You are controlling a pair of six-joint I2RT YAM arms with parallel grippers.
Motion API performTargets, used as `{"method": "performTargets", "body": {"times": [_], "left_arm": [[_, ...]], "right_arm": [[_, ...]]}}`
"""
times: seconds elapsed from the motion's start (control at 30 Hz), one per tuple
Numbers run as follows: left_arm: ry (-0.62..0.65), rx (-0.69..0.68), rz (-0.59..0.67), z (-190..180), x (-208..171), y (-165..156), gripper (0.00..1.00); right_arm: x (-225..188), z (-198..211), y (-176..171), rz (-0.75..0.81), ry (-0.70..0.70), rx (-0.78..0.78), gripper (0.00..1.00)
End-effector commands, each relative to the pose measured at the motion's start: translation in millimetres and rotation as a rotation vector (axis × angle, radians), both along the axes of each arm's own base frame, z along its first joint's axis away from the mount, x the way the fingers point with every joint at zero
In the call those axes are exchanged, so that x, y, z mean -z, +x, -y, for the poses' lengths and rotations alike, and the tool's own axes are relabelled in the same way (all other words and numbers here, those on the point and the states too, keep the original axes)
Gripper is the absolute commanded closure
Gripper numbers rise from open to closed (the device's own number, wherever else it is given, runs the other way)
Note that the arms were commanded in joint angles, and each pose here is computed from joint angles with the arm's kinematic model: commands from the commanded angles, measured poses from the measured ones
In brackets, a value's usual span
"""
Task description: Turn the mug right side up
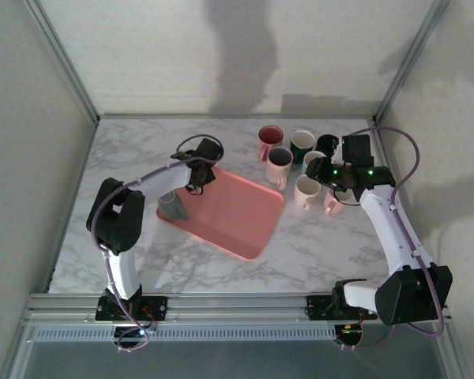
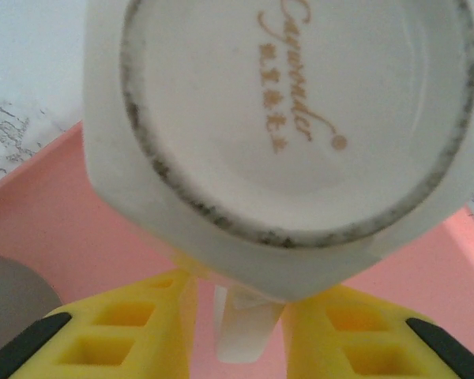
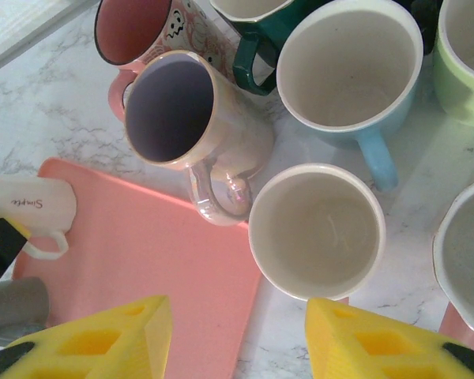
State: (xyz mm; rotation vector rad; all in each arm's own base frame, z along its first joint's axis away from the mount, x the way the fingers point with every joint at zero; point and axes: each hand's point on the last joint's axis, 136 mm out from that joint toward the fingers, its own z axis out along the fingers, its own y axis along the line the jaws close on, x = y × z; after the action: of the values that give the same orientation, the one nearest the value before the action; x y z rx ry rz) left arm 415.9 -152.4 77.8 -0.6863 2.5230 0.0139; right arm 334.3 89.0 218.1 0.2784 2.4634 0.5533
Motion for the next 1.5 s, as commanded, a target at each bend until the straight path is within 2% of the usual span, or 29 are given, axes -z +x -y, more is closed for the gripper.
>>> {"method": "performTargets", "body": {"times": [0.0,0.1,0.2,0.37,0.43,0.7,1.07,1.23,1.47], "left_arm": [[0.046,0.009,-0.043,-7,15,-3,0.69],[0.062,0.019,-0.061,-7,20,-3,0.69],[0.070,0.029,-0.073,-7,24,-1,0.74],[0.068,0.053,-0.068,-2,15,5,0.94],[0.054,0.074,-0.050,2,3,7,0.99],[-0.023,0.100,0.080,6,-61,5,1.00],[-0.318,0.227,0.378,34,-176,-7,1.00],[-0.498,0.330,0.539,49,-231,-21,1.00],[-0.749,0.494,0.727,66,-284,-48,1.00]], "right_arm": [[-5,-1,-3,0.022,-0.001,-0.002,0.51],[-7,0,-4,0.024,-0.003,0.001,0.51],[-7,0,-5,0.027,0.000,0.005,0.51],[-10,2,-6,0.031,0.004,0.019,0.51],[-11,1,-6,0.032,0.011,0.019,0.51],[-18,-8,-8,0.031,0.059,-0.007,0.51],[-49,-57,-18,0.080,0.336,-0.192,0.51],[-71,-79,-22,0.121,0.489,-0.288,0.50],[-101,-108,-27,0.137,0.699,-0.384,0.47]]}}
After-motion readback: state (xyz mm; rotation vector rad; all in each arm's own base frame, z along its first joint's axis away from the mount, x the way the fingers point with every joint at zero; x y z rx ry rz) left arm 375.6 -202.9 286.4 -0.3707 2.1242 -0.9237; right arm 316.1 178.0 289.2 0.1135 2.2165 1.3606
